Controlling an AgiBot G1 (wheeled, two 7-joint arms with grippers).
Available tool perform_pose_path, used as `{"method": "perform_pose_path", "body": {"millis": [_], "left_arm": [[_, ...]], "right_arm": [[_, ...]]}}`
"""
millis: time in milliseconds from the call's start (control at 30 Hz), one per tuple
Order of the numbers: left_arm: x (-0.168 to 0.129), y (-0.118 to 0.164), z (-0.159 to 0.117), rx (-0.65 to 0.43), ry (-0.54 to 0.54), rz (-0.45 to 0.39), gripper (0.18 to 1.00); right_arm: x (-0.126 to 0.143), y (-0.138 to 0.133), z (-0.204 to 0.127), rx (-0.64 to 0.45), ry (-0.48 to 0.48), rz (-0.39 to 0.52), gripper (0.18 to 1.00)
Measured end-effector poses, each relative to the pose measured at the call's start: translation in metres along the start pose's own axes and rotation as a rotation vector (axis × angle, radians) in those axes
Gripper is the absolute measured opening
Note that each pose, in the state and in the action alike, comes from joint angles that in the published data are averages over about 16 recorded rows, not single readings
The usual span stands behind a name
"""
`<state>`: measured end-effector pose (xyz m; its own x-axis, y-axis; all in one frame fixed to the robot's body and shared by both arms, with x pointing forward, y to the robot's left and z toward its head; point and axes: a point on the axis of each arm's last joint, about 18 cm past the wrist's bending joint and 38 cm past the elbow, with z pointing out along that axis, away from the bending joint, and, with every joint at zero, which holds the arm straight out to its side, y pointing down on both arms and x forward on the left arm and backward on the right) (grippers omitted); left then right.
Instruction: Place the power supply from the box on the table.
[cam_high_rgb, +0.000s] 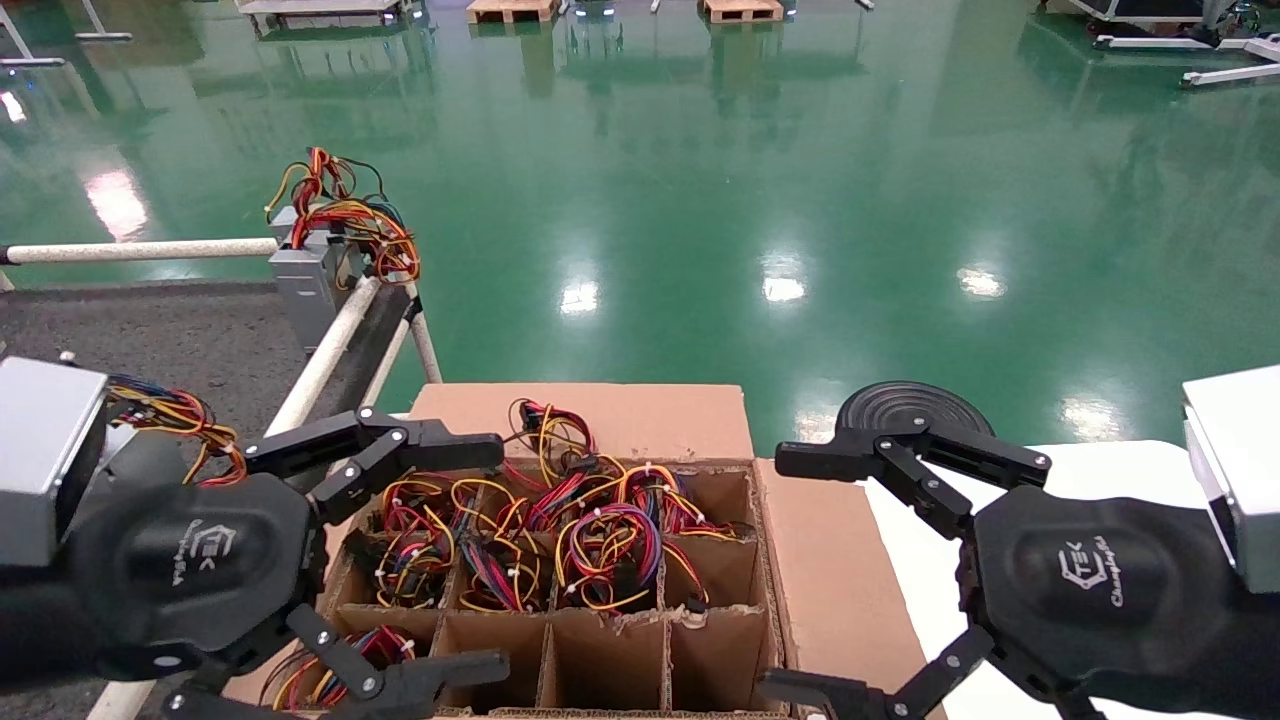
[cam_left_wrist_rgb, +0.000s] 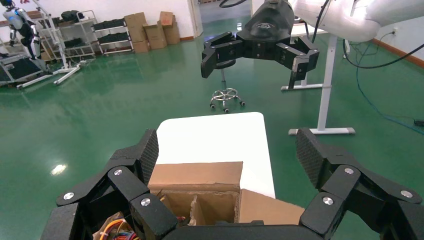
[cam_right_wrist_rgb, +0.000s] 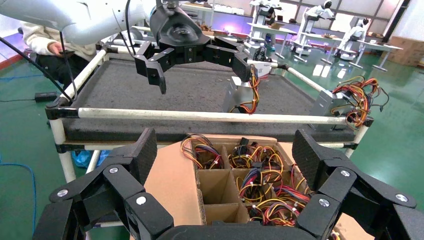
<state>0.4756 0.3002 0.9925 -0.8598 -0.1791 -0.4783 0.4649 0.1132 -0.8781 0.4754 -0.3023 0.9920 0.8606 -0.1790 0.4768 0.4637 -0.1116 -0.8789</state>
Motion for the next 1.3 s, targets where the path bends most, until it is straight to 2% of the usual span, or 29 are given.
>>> {"method": "perform_pose_path", "body": {"millis": [467, 867, 1067, 1300], "left_arm": [[-0.001, 0.006, 0.001, -0.009, -0.006, -0.009, 1.000], [-0.008, 0.039, 0.011, -0.066, -0.030, -0.019, 1.000], [-0.016, 0.057, 0.019, -0.113, -0.034, 0.002, 1.000], [-0.030, 0.073, 0.032, -0.189, -0.019, 0.065, 1.000]], "right_arm": [[0.000, 0.000, 0.000, 0.000, 0.000, 0.000, 0.998], [0.000, 0.000, 0.000, 0.000, 0.000, 0.000, 0.908], [0.000, 0.000, 0.000, 0.000, 0.000, 0.000, 0.775], [0.000, 0.000, 0.000, 0.000, 0.000, 0.000, 0.638]]}}
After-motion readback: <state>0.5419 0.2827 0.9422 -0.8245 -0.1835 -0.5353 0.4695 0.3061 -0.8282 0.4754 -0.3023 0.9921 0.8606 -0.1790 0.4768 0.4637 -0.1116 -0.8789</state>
